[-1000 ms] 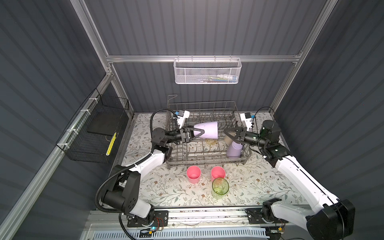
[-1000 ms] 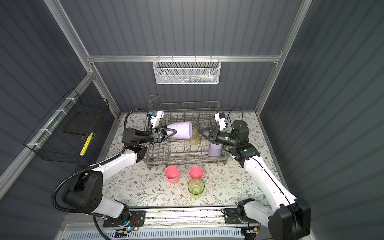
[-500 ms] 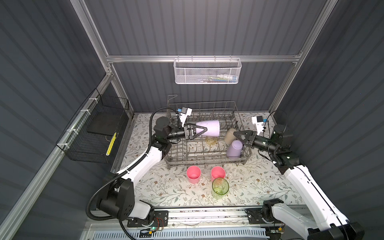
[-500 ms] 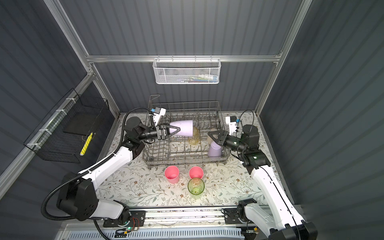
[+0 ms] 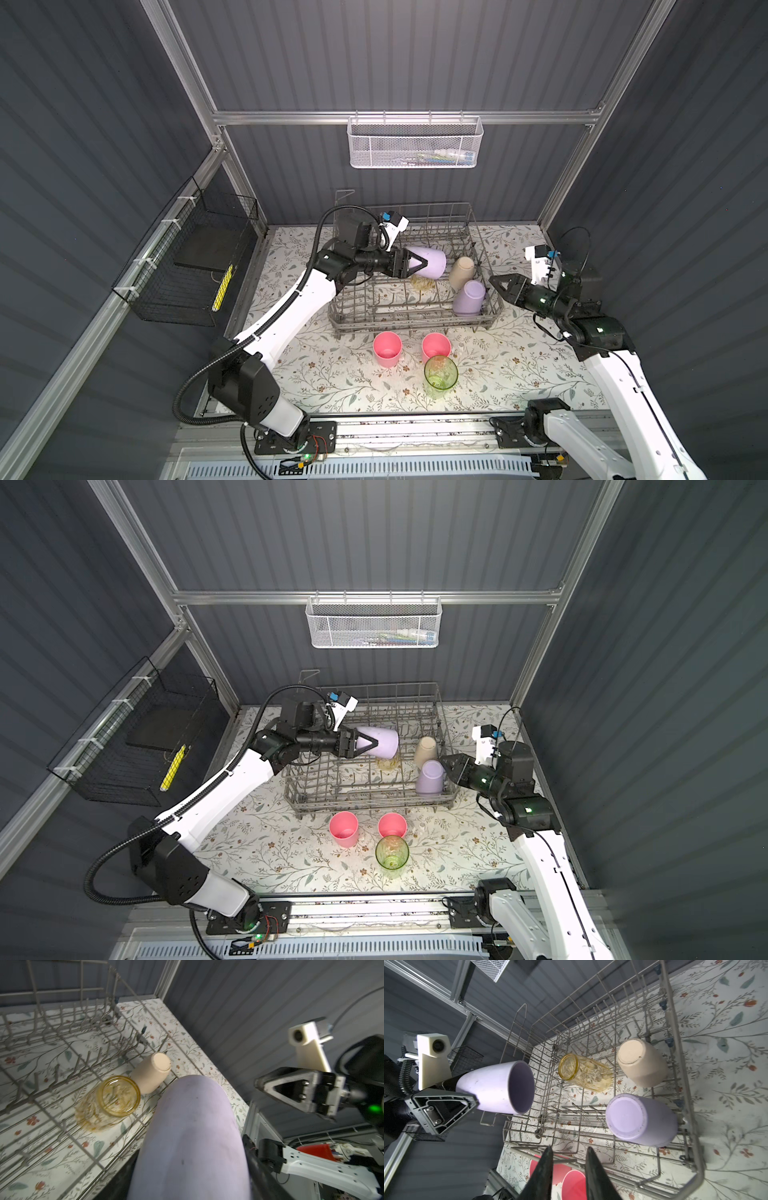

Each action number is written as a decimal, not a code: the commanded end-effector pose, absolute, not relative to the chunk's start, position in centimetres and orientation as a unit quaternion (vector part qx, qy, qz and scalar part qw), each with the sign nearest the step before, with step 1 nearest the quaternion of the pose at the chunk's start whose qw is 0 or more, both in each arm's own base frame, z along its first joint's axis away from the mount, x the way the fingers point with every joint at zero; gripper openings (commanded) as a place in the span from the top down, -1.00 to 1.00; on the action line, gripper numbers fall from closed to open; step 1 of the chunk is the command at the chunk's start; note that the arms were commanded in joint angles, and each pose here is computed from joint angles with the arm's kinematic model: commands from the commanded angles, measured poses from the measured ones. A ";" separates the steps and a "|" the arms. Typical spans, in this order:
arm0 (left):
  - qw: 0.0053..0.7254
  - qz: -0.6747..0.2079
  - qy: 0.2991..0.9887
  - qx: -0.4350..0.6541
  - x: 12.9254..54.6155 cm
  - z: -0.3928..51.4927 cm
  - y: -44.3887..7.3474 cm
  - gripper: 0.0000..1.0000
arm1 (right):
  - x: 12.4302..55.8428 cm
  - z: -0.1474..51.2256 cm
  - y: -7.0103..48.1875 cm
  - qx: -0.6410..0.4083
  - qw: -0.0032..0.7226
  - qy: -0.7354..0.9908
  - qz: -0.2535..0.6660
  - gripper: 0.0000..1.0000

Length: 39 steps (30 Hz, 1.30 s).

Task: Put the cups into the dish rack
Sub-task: 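Lower the lavender cup mouth-down into the rack with the left gripper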

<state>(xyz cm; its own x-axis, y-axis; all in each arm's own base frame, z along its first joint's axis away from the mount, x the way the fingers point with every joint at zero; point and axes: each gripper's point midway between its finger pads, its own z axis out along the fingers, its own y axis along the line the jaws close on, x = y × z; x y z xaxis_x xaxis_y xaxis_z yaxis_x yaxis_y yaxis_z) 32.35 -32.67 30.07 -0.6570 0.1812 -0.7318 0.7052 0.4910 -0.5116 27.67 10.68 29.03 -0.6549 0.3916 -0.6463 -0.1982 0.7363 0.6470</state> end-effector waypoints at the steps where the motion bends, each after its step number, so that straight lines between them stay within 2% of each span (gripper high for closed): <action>1: 0.294 -0.330 0.847 0.296 32.5 27.3 -31.9 0.19 | 27.4 28.4 9.9 0.053 0.414 0.846 0.331 0.40; 6: 0.276 -0.249 0.874 0.313 33.0 24.4 -32.2 0.20 | 27.4 27.7 9.5 0.055 0.412 0.850 0.322 0.40; 14: 0.256 -0.188 0.887 0.336 32.8 22.1 -32.7 0.21 | 27.8 26.9 9.2 0.059 0.405 0.854 0.320 0.39; 39: 0.205 -0.148 0.886 0.387 32.1 17.1 -36.9 0.23 | 27.9 25.7 9.1 0.061 0.394 0.858 0.324 0.39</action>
<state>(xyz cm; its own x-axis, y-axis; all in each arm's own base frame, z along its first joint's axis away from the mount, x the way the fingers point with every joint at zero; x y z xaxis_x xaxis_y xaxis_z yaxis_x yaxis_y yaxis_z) 31.95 -36.57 16.67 -0.6367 0.6058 -0.4770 0.7328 0.6679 -0.1299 27.98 9.03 25.81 -0.6851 0.3726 -0.6259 -0.1320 0.7816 0.6097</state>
